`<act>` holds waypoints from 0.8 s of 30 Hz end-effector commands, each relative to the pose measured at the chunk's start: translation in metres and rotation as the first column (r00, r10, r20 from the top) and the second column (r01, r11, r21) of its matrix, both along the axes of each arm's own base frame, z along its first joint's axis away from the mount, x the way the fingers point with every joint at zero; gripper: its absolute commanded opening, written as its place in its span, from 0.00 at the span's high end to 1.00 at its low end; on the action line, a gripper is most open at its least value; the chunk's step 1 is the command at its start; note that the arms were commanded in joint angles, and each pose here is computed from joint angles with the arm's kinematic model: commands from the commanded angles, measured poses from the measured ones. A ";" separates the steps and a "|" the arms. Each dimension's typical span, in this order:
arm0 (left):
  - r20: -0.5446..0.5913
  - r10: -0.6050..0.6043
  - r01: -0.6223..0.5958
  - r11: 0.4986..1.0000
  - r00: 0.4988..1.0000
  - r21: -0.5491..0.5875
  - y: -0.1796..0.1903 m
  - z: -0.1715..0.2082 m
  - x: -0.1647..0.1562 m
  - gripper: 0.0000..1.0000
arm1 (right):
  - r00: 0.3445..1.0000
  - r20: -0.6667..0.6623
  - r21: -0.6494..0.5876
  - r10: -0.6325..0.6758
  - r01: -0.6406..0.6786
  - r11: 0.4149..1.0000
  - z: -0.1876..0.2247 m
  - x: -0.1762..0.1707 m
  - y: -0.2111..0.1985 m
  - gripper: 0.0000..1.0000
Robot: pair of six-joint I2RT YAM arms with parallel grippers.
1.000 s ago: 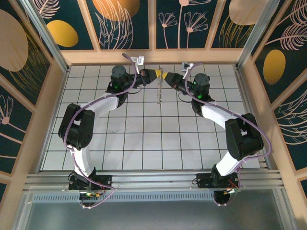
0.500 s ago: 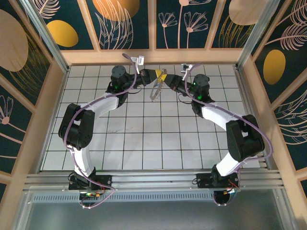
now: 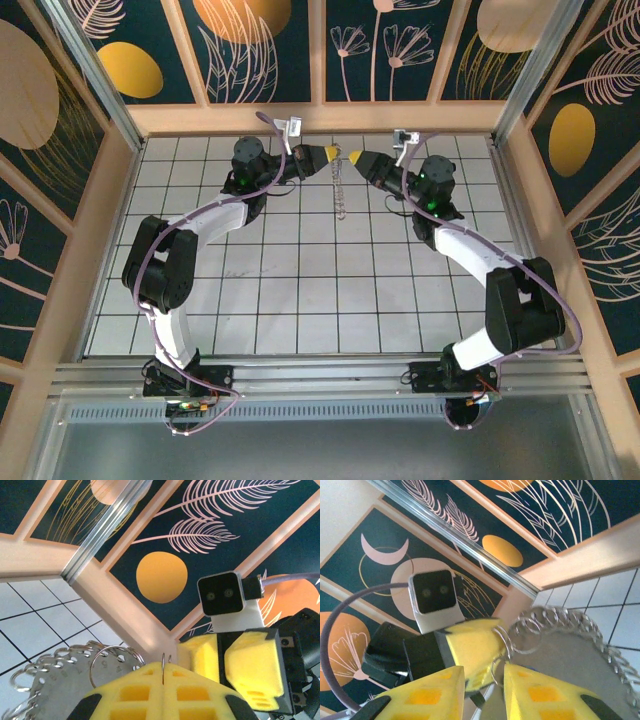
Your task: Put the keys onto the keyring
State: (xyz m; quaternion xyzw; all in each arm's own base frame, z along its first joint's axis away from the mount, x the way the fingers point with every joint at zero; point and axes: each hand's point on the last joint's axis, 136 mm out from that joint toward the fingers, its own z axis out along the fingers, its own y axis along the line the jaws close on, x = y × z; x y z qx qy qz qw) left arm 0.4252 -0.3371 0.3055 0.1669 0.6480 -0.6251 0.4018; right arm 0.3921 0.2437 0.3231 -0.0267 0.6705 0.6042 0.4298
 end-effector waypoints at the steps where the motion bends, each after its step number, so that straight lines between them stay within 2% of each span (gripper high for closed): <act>1: 0.099 -0.007 0.011 0.999 0.995 -0.043 0.000 0.031 -0.007 1.00 | 0.997 0.069 0.034 0.018 -0.020 0.999 0.023 0.006 0.004 0.74; 13: 0.099 -0.010 0.014 0.999 0.995 -0.040 0.000 0.031 -0.008 1.00 | 0.996 0.057 0.048 0.073 -0.076 0.996 0.018 0.016 0.026 0.77; 21: 0.102 -0.008 0.012 0.999 0.995 -0.042 0.000 0.032 -0.007 1.00 | 0.996 0.027 0.044 0.084 -0.086 0.995 0.002 0.010 0.028 0.91; 24: 0.099 -0.008 0.012 0.999 0.995 -0.042 -0.001 0.031 -0.007 1.00 | 0.996 0.018 0.047 0.091 -0.092 0.995 -0.002 0.008 0.029 0.92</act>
